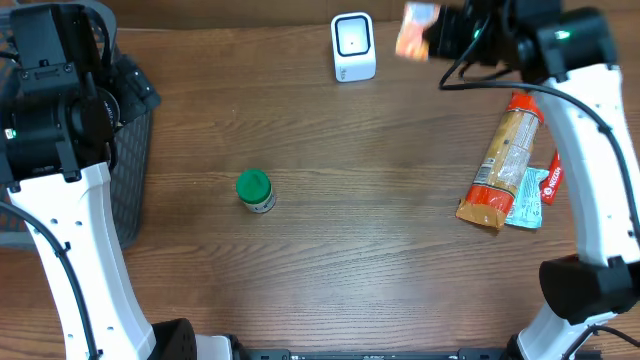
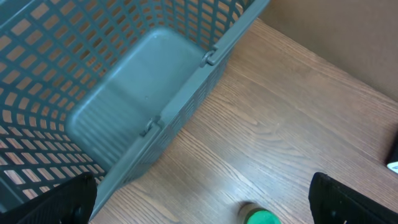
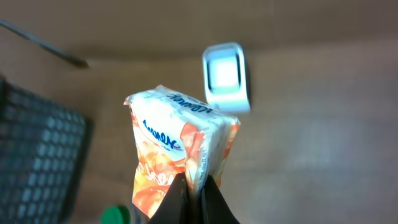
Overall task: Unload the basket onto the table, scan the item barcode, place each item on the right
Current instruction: 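Lift the Kleenex pack and hold it in front of the scanner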
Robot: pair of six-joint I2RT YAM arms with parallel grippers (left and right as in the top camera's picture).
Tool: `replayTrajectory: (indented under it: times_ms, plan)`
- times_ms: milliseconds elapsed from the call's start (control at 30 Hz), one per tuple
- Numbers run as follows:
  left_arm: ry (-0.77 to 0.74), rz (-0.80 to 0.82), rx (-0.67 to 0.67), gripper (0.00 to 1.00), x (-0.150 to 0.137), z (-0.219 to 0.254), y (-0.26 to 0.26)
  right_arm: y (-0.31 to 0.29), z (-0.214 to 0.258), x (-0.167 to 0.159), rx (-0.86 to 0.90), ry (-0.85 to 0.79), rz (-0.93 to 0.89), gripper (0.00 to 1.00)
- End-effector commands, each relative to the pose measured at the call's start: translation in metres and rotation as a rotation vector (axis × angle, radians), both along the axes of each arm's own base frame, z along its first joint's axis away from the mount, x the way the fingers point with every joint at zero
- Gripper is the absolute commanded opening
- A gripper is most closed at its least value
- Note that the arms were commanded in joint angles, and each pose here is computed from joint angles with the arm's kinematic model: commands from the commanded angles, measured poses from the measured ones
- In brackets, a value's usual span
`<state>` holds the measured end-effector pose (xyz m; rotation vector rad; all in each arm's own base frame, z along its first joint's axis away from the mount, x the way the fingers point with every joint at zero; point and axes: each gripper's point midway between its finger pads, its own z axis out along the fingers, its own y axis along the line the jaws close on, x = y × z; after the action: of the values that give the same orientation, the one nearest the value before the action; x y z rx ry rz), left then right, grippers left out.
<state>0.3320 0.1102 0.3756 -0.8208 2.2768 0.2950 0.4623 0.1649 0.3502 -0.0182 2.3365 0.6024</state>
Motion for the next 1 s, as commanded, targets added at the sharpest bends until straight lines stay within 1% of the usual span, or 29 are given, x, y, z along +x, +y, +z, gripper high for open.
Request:
replayTrajectory:
  times_ms: [0, 67, 200, 333, 500, 567, 633, 767, 900, 967]
  plan:
    - [0.001, 0.006, 0.015, 1.0, 0.001, 0.002, 0.004, -0.008, 0.012, 0.007, -0.089, -0.064, -0.093, 0.04]
    - [0.001, 0.006, 0.015, 1.0, 0.001, 0.002, 0.004, -0.01, 0.007, 0.017, -0.167, -0.1, -0.134, 0.04]
    - [0.001, 0.006, 0.015, 0.99, 0.001, 0.002, 0.004, 0.009, -0.015, 0.043, -0.355, -0.18, -0.105, 0.04]
    - [0.001, 0.006, 0.015, 1.0, 0.001, 0.002, 0.004, 0.03, -0.056, 0.07, -0.585, -0.222, -0.042, 0.04]
    - [0.001, 0.006, 0.015, 1.0, 0.001, 0.002, 0.004, 0.042, -0.103, 0.102, -0.758, -0.252, -0.049, 0.04]
    - [0.001, 0.006, 0.015, 0.99, 0.001, 0.002, 0.004, 0.049, -0.122, 0.114, -0.842, -0.272, -0.008, 0.04]
    - [0.001, 0.006, 0.015, 1.0, 0.001, 0.002, 0.004, 0.052, -0.136, 0.123, -0.903, -0.286, 0.001, 0.04]
    - [0.001, 0.006, 0.015, 1.0, 0.001, 0.002, 0.004, 0.053, -0.154, 0.142, -0.981, -0.327, -0.039, 0.04]
    - [0.001, 0.006, 0.015, 1.0, 0.001, 0.002, 0.004, 0.054, -0.171, 0.154, -1.083, -0.355, -0.002, 0.04]
    - [0.001, 0.006, 0.015, 0.99, 0.001, 0.002, 0.004, 0.058, -0.182, 0.158, -1.101, -0.362, 0.016, 0.04]
